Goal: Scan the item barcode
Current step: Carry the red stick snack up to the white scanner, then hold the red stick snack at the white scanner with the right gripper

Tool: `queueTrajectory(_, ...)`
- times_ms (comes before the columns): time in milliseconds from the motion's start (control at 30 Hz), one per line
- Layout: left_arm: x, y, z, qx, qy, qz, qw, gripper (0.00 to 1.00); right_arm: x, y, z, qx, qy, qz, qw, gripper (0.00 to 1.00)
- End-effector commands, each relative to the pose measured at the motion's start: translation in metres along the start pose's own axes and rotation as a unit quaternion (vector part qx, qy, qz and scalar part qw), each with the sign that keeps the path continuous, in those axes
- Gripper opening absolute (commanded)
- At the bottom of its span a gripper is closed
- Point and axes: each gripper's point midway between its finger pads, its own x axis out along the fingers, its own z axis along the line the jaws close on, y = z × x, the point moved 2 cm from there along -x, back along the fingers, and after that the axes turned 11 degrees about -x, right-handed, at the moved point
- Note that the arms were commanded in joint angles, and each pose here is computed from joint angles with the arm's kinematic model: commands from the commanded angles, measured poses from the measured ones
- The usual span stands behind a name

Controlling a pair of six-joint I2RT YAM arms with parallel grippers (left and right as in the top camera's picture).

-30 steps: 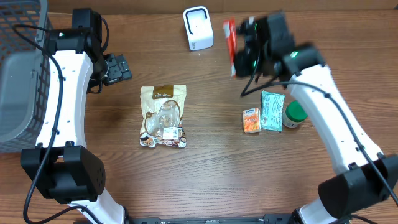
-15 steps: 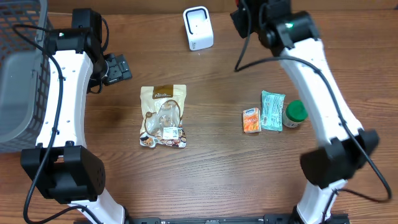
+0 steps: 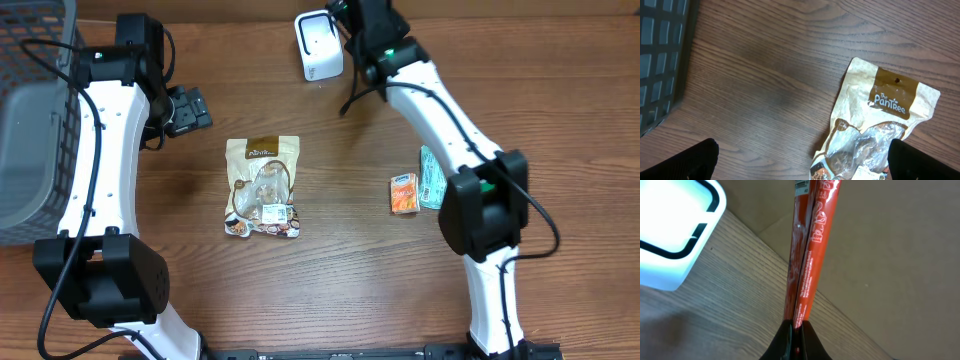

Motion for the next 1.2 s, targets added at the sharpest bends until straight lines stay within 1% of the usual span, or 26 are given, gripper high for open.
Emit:
queueTrajectory(0, -0.002, -0.004, 0.001, -0.002, -0.001, -0.007, 1.000, 1.00, 0.012, 0.004, 0.014, -0.023, 0.048, 0.045, 0.998, 0.04)
queueTrajectory(67, -0.002, -0.004, 0.001, -0.002, -0.001, -0.007, 1.000, 1.00, 0.016, 0.005, 0.019, -0.026, 0.065, 0.057, 0.996, 0.04)
queueTrajectory(167, -0.002, -0.004, 0.001, -0.002, -0.001, -0.007, 1.000, 1.00, 0.016, -0.003, 0.038, -0.039, 0.055, 0.053, 0.996, 0.04)
queueTrajectory(433, -0.002, -0.004, 0.001, -0.002, -0.001, -0.007, 1.000, 1.00, 0.009, -0.011, 0.052, -0.053, 0.056, 0.053, 0.996, 0.04)
queueTrajectory(533, -0.002, -0.004, 0.001, -0.002, -0.001, -0.007, 1.000, 1.00, 0.012, -0.008, 0.056, -0.063, 0.060, 0.064, 0.994, 0.04)
queueTrajectory(700, -0.002, -0.004, 0.001, -0.002, -0.001, -0.007, 1.000, 1.00, 0.025, 0.005, 0.076, -0.114, 0.048, 0.090, 0.988, 0.04)
queueTrajectory(1167, -0.002, -0.004, 0.001, -0.002, -0.001, -0.007, 1.000, 1.00, 0.027, 0.002, 0.094, -0.133, 0.039, 0.089, 0.986, 0.04)
